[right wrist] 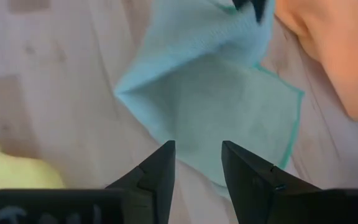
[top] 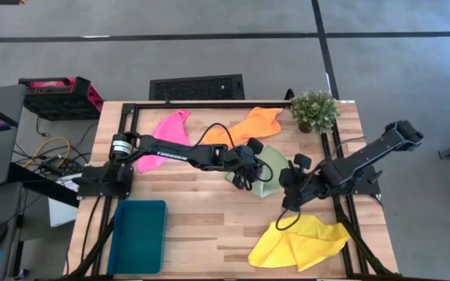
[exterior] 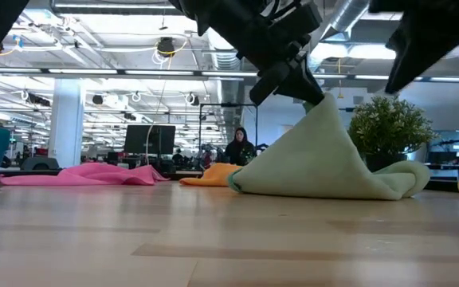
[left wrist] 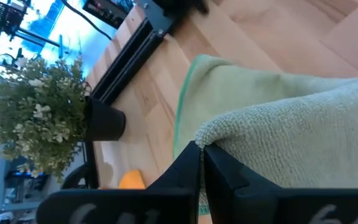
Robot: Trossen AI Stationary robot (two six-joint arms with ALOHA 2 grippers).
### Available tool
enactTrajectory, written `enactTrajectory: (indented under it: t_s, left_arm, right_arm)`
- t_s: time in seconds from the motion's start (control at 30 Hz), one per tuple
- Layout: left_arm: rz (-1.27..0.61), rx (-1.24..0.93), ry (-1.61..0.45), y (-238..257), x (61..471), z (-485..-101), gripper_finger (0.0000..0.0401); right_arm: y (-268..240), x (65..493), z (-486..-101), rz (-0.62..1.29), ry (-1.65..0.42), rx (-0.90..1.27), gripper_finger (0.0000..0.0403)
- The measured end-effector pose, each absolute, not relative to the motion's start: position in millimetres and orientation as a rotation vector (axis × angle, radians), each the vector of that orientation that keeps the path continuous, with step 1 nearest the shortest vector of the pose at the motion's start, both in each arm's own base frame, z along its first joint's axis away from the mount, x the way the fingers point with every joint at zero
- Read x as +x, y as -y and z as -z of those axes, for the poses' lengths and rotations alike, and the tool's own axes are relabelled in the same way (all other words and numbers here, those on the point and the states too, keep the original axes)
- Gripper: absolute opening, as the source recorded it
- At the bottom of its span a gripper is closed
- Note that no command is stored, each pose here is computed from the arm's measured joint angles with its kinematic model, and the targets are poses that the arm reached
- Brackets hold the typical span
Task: Fold microfiber towels
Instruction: Fold the green microfiber towel
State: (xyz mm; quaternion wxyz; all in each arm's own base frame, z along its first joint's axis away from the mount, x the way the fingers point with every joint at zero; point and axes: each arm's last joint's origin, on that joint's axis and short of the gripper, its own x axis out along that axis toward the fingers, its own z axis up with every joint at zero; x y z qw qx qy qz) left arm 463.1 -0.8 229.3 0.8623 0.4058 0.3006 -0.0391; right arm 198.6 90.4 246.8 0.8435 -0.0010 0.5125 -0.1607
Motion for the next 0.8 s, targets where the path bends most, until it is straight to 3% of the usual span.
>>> enactTrajectory:
  t_s: [0.4,0.8]
  left_arm:
    - [0.055,0.842,-0.685,32.0,457.0,-228.4,0.0000]
    - [0.074,0.726,-1.066,63.9,417.1,-213.5,0.0000]
  right_arm:
    - [-73.1,220.4,-210.9,0.472,-1.145,0.057,0.0155]
    - [-74.7,233.2,-200.9,0.382,-1.177,0.064,0.0155]
